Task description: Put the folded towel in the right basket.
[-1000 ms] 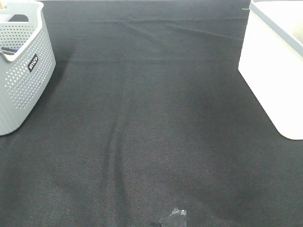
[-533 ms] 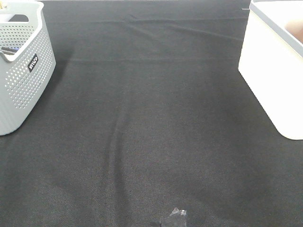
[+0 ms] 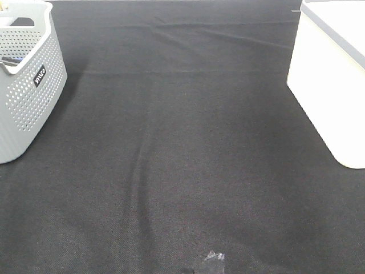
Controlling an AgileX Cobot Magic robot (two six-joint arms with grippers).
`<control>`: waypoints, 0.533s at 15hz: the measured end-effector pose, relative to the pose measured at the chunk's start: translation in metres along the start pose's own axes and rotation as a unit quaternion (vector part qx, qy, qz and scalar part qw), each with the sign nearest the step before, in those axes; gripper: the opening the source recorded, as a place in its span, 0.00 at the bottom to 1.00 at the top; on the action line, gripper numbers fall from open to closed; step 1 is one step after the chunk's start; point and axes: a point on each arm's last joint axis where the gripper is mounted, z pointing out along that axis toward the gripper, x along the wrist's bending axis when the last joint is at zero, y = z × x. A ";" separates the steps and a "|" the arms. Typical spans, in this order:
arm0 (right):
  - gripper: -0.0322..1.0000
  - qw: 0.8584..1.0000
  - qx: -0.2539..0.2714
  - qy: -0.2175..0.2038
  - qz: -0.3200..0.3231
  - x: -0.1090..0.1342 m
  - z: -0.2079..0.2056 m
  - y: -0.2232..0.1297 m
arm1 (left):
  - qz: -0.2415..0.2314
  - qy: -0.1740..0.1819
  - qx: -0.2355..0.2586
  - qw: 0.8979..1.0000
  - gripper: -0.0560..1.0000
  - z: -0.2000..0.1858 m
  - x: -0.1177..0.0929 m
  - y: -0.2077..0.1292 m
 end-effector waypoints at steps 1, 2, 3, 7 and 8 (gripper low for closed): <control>0.98 1.000 -0.010 -0.005 -0.019 0.017 -0.012 0.001 | 0.000 0.000 0.000 1.000 0.99 0.000 0.000 0.000; 0.98 0.999 -0.013 -0.005 -0.040 0.034 -0.019 -0.002 | 0.000 0.000 0.000 1.000 0.99 0.000 0.000 0.000; 0.98 0.998 -0.014 0.003 -0.056 0.052 -0.027 -0.006 | 0.000 0.000 0.000 1.000 0.99 0.000 0.000 0.000; 0.98 0.997 0.006 0.013 -0.081 0.088 -0.046 -0.033 | 0.000 0.000 0.000 1.000 0.99 0.000 0.000 0.000; 0.98 0.997 0.015 -0.004 -0.076 0.084 -0.055 -0.047 | 0.000 0.000 0.000 1.000 0.99 0.000 0.000 0.000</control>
